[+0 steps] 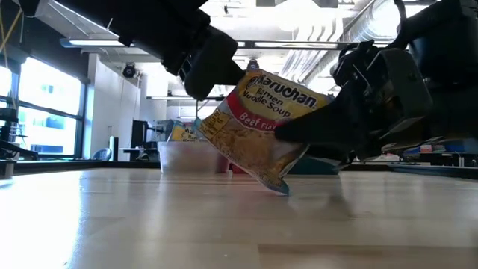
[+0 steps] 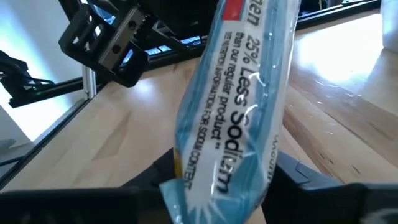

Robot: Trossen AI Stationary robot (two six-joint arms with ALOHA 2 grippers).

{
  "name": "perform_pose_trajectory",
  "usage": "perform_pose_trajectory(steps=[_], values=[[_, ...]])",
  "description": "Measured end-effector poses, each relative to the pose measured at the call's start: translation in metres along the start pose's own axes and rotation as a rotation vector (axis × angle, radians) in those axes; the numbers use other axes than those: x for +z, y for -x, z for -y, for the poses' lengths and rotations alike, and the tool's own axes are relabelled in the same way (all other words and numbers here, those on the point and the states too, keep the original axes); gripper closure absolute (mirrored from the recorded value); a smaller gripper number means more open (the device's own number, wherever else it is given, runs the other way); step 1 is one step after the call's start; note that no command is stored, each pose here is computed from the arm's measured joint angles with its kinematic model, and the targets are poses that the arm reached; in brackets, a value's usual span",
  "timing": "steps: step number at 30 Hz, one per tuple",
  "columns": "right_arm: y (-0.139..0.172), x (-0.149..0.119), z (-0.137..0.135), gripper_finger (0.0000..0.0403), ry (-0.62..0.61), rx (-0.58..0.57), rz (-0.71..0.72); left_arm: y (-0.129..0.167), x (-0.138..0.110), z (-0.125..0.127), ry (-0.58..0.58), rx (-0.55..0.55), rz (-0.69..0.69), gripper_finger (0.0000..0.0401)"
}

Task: Sort Maruchan noodles
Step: Put the blue noodle pack into the transparent bin

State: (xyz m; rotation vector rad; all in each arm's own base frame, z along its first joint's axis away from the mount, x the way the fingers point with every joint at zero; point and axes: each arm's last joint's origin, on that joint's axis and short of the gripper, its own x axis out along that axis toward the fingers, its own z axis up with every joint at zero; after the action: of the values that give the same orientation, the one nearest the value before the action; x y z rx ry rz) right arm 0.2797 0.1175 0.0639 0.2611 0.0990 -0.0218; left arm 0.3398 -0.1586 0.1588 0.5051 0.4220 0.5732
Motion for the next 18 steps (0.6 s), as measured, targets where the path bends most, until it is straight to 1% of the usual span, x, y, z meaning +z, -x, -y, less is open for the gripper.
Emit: perform_pose_trajectory(steps=[2,6,9,11,14,16,18], values=[[0.000,0.000,0.000,0.0275,0.001,0.011,-0.002,0.001,0.000,0.000,0.015,0.004,-0.002,0.0400],[0.002,0.005,-0.001,0.0290,0.000,0.033,0.002,0.008,0.006,-0.009,0.057,-0.041,-0.006,0.0395],[0.007,0.012,0.001,0.0300,0.019,0.031,0.004,0.014,0.012,-0.020,0.120,-0.103,-0.021,0.0389],[0.012,0.019,0.001,0.0304,0.025,0.035,0.020,0.017,0.013,-0.027,0.140,-0.151,-0.045,0.0384],[0.020,0.028,0.002,0.0305,0.046,0.033,0.014,0.022,0.016,-0.035,0.139,-0.241,-0.071,0.0374],[0.023,0.034,0.003,0.0305,0.058,0.024,-0.008,0.027,0.016,-0.043,0.105,-0.281,-0.099,0.0365],[0.025,0.041,0.004,0.0306,0.070,0.023,-0.047,0.032,0.020,-0.052,0.113,-0.336,-0.112,0.0353]])
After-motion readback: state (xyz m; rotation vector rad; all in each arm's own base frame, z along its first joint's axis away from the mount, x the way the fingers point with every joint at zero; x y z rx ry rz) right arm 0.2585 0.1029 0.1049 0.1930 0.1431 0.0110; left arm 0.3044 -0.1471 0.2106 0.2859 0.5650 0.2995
